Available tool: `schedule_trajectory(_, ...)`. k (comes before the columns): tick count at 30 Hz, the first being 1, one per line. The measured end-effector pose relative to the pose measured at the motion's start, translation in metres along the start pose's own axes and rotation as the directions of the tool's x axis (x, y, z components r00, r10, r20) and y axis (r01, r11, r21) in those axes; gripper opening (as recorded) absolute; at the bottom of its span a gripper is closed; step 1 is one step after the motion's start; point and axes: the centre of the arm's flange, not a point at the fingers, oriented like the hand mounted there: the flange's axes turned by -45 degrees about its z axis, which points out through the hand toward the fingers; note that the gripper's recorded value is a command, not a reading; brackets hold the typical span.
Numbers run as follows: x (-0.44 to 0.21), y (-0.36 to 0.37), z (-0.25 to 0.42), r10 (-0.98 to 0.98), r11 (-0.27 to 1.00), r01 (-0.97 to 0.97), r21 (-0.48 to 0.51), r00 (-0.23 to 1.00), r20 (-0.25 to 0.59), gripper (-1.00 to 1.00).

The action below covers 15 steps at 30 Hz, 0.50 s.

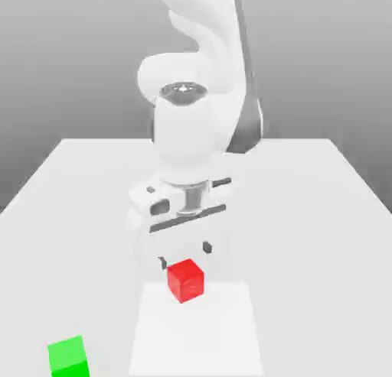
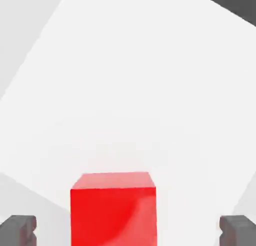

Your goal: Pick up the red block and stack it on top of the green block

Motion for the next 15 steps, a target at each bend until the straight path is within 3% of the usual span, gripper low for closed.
schedule_trajectory(2,-0.002,-0.001,0.017,-0.002,1.0,0.002,0.002,1.0,0.003,0.0)
schedule_trajectory(3,-0.004,-0.002,0.024,-0.003,1.0,0.003,0.003,1.0,0.003,-1.0)
schedule_trajectory(10,-0.004,-0.002,0.026,-0.003,1.0,0.003,0.004,1.0,0.004,-1.0)
schedule_trajectory(15,-0.002,0.0,-0.009,-0.001,1.0,0.001,0.003,1.0,0.003,-1.0)
